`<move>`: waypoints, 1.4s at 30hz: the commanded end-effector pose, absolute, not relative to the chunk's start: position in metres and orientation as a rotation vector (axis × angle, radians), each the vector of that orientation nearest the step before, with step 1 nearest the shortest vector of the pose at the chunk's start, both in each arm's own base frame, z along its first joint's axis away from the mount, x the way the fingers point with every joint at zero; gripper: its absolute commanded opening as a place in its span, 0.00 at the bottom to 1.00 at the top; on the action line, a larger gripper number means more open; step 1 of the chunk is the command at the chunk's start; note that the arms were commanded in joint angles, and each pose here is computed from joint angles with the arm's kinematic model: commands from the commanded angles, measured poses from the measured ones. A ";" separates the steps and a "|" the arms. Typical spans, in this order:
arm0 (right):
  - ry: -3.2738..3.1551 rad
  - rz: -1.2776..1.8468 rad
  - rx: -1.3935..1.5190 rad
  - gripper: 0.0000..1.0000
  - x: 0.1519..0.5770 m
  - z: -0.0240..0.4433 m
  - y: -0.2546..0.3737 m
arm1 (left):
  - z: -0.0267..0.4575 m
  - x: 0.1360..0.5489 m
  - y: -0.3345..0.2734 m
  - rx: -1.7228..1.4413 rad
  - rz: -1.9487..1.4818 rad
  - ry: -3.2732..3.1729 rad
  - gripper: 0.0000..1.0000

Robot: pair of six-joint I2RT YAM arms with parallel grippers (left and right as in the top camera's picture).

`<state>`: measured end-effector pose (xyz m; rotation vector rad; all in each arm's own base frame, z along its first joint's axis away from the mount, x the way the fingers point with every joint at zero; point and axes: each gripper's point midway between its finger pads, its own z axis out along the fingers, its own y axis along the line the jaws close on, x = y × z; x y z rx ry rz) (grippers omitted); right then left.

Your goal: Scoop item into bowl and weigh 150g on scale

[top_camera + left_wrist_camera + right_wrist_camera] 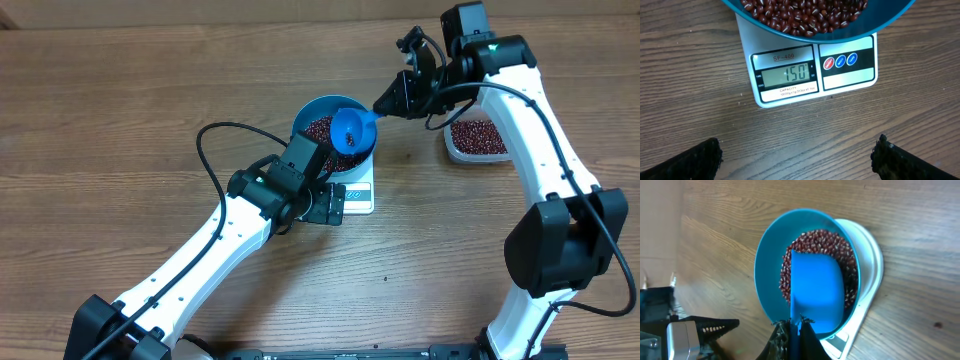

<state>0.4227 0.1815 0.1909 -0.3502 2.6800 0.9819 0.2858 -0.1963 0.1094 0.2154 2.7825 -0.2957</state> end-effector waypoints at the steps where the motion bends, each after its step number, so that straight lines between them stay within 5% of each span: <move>1: 2.544 0.913 -0.461 0.04 0.426 0.237 0.182 | 0.105 0.284 -0.196 0.205 -0.294 2.799 1.00; 25: 2.434 0.293 -0.779 0.04 0.433 0.250 0.190 | 0.105 0.284 -0.196 0.205 -0.294 2.798 0.99; 42: 2.422 0.276 -0.780 0.04 0.436 0.251 0.191 | 0.105 0.284 -0.196 0.205 -0.294 2.799 1.00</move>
